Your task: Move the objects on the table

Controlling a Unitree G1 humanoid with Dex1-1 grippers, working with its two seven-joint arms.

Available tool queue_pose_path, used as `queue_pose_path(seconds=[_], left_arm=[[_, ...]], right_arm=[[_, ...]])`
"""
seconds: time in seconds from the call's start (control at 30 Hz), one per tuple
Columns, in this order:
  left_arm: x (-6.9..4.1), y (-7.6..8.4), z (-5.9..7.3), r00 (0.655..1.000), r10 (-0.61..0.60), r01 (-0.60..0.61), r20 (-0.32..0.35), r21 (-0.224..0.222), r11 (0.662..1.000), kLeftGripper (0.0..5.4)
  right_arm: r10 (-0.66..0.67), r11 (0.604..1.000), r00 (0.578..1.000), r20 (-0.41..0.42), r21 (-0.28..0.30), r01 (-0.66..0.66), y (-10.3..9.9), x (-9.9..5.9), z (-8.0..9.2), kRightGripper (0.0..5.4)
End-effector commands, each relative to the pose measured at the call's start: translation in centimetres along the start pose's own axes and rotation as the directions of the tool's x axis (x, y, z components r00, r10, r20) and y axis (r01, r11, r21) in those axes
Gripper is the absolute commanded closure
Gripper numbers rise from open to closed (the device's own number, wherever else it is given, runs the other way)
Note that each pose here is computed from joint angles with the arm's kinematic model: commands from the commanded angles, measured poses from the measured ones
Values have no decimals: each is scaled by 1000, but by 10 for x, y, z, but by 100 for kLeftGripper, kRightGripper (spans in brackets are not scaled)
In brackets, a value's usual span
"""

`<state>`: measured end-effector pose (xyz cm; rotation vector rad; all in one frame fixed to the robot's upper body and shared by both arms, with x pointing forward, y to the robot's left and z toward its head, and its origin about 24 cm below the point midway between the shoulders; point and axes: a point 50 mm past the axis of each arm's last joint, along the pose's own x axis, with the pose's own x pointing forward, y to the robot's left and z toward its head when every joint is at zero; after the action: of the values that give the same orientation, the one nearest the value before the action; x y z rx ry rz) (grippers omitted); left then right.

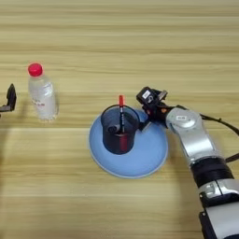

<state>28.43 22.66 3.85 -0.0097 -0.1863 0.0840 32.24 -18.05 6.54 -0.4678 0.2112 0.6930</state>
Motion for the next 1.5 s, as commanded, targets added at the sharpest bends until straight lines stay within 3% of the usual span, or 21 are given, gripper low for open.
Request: queue_pose_path(seconds=[0.03,0.27,0.63,1.03,1.27,1.5], left_arm=[[3,0,2,1000,-5,5,14,-1,1000,0],[2,-1,1,1000,-10,10,14,-1,1000,0],[2,-2,1,1000,-16,16,16,0,1000,0],[2,-2,1,1000,-24,24,16,7,1000,0],[2,-2,2,999,-30,30,23,14,999,0],[3,0,9,997,-48,47,64,29,998,0]], right_arm=[[8,1000,1000,23,-9,-8,-2,-11,8,3],[-8,1000,996,90,-28,10,-5,-29,29,3],[-124,990,985,121,-50,131,-25,-58,41,3],[-158,987,943,294,61,146,-27,-87,70,3],[-237,969,887,395,166,184,-22,-96,75,3],[-228,968,842,489,208,142,-12,-104,76,3]])
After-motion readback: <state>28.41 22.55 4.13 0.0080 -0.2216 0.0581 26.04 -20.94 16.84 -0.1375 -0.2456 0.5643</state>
